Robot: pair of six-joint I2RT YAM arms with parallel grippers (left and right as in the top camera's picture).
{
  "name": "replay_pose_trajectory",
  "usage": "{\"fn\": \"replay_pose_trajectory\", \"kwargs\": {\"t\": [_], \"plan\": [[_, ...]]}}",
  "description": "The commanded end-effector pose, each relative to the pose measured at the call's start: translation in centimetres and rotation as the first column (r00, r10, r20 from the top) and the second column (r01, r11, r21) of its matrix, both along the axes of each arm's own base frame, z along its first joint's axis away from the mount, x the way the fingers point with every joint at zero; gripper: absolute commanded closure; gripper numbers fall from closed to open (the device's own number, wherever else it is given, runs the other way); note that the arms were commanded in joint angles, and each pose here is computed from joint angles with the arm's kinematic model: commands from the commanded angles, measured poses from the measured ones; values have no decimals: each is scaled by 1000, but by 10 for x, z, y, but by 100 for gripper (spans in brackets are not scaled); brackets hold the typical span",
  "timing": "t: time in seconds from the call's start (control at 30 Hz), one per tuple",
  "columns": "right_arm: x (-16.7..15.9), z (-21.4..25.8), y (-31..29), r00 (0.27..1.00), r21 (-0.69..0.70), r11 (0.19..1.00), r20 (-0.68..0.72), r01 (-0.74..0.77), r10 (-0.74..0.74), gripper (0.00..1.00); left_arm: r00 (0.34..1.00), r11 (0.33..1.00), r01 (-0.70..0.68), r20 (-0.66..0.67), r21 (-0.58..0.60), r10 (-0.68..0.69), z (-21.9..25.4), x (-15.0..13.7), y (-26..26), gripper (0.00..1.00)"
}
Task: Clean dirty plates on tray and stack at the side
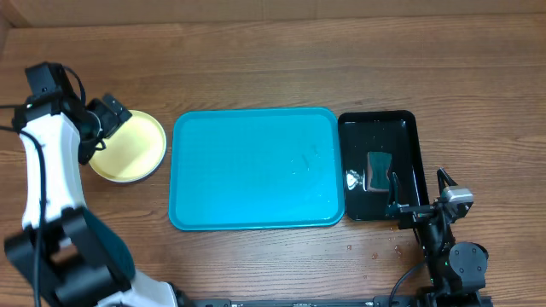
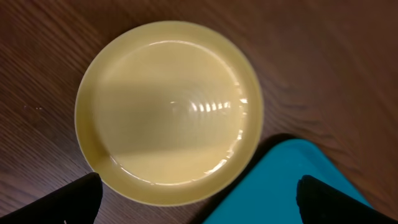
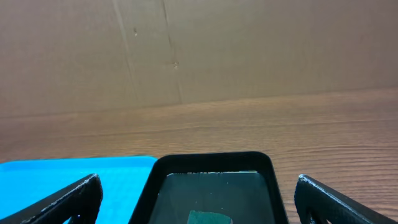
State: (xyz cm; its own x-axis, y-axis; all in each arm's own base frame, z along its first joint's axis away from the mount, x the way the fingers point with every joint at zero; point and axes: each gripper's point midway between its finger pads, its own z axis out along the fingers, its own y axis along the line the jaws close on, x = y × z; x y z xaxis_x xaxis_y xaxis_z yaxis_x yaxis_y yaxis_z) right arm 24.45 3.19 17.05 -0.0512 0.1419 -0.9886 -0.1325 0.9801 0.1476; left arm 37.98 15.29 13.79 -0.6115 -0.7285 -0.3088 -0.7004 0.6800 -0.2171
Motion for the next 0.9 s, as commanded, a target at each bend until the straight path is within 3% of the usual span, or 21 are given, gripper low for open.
{"fn": "replay_pose_trajectory", "kwargs": {"t": [0.0,0.23,0.5,0.7,0.87], "plan": [[0,-1,0,1000,-6,1000,8,1,-1,0,980,993,85,173,87,-99,74,0,-33,0],[0,-1,0,1000,-5,1000,8,1,-1,0,872,955,230,396,188,-288,168,-22,-111,0],[0,-1,0,1000,-6,1000,8,1,-1,0,690,893,363,567,266,-449,238,-72,-180,0],[0,-1,0,1000,-5,1000,8,1,-1,0,601,887,347,654,305,-459,273,-109,-184,0],[0,-1,0,1000,-5,1000,8,1,-1,0,566,888,330,686,319,-457,278,-134,-182,0]]}}
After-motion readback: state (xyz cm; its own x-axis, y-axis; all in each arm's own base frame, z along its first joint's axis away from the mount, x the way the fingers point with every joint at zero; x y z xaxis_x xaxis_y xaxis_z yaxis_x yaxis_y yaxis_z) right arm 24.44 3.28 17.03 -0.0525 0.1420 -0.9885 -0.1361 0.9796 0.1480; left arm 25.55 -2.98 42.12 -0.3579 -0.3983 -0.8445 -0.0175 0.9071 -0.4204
